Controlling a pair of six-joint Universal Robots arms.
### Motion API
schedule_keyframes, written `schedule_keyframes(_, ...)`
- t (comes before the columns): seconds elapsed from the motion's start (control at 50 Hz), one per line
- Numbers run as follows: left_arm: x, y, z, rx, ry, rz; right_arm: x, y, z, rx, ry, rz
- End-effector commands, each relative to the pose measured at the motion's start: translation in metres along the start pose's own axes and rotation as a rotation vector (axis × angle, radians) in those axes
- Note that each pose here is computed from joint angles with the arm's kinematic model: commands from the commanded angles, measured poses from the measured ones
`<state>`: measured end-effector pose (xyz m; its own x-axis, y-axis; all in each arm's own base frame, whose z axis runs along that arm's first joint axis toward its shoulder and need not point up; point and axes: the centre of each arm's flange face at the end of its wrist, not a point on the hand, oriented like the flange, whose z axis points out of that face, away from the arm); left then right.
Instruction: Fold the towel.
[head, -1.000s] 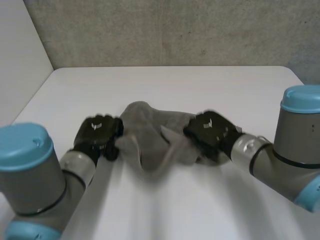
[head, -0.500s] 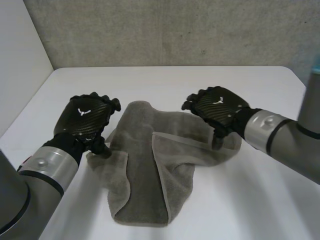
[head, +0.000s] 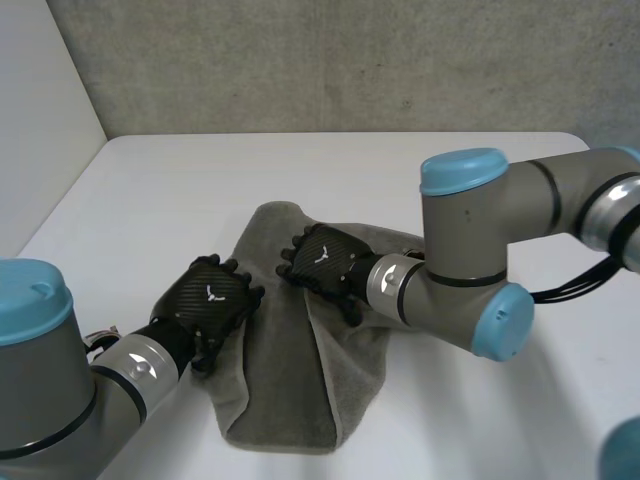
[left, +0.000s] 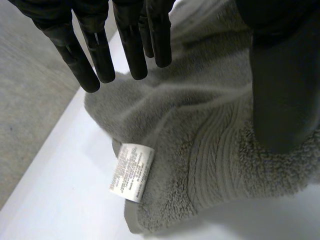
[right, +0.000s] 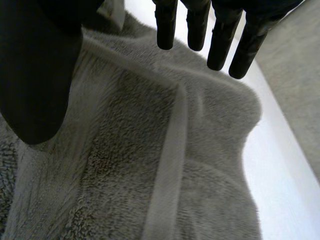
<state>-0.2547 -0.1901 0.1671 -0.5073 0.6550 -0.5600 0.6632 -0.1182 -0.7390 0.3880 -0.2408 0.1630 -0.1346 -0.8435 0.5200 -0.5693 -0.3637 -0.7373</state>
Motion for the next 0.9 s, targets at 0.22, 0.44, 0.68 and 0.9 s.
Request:
schedule_keyframes(0.22,0.01,0.022,0.017,-0.105,0.084,0.052,0.021,-0.004,0.011,-0.047,0.092,-0.003)
schedule_keyframes(0.44,-0.039,-0.023,0.04,0.047,-0.088,0.056,0.112,-0.017,-0.019,0.03,0.419,0.186)
schedule_keyframes(0.68,-0.096,-0.06,0.051,0.208,-0.309,-0.186,0.169,-0.015,-0.072,0.104,0.623,0.318)
schedule_keyframes(0.9,-0.097,-0.061,0.029,0.216,-0.366,-0.406,0.151,-0.008,-0.103,0.052,0.58,0.37)
